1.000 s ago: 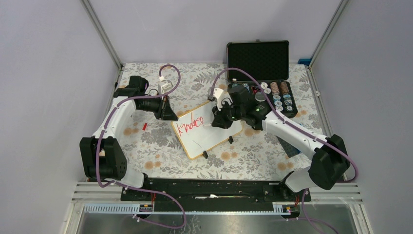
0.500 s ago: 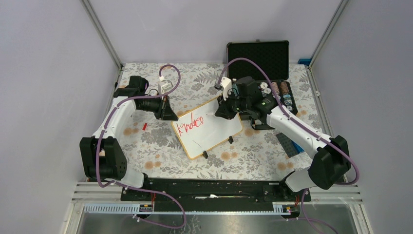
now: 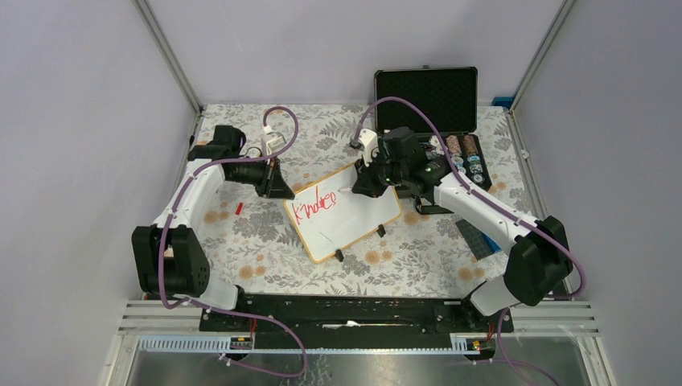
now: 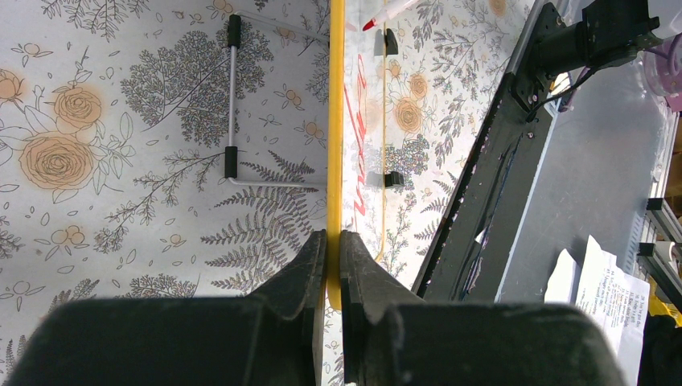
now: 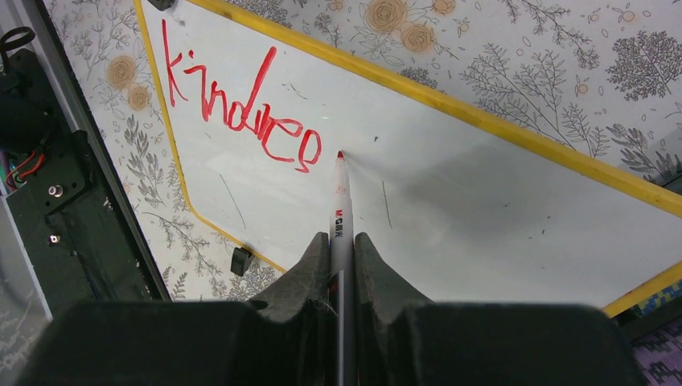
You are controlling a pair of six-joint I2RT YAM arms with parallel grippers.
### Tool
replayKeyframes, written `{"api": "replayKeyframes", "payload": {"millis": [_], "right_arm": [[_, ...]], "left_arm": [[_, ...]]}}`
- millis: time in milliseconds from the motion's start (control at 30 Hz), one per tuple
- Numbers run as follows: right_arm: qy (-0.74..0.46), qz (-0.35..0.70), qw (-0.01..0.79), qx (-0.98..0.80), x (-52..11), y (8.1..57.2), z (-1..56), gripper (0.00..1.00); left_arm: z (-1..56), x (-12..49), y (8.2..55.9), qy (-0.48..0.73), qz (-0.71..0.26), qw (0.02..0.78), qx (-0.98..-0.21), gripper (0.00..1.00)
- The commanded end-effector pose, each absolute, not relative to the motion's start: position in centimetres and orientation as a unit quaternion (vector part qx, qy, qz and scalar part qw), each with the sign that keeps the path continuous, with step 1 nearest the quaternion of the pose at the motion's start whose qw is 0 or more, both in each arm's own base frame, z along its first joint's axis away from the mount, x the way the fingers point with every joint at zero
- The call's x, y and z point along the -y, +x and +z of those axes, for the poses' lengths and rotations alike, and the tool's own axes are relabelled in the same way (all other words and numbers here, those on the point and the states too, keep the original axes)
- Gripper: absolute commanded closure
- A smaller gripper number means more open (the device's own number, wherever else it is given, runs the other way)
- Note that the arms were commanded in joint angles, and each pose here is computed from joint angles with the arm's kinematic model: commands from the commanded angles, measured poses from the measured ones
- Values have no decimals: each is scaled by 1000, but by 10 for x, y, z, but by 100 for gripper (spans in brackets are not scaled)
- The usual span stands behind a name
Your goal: Write a sentence on the whiteboard
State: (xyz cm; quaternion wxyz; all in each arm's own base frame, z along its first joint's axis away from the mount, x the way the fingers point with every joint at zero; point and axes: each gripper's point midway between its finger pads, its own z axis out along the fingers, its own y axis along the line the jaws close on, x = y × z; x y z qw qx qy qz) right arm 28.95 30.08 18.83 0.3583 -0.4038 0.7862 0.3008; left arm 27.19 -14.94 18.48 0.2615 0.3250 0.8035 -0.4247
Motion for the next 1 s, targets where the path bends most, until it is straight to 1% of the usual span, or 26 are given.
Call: {"api": "replayKeyframes", "payload": {"millis": [0,233,433,967], "right_arm": [[-411,305,391,-765,-313,299,209,100],[-414,306,391,-763,-319,301,211,100],[-421,302,382,-765,-320,295,202,100],[-424,273,380,-775,-302,290,186,100]], "left_arm": [[173,156,262,334,-432,231,-805,100],[174,156,262,335,-433,232,-804,100],[173,156,262,335,-432,231,-805,100],[172,156,262,334,-431,230,-806,100]]}}
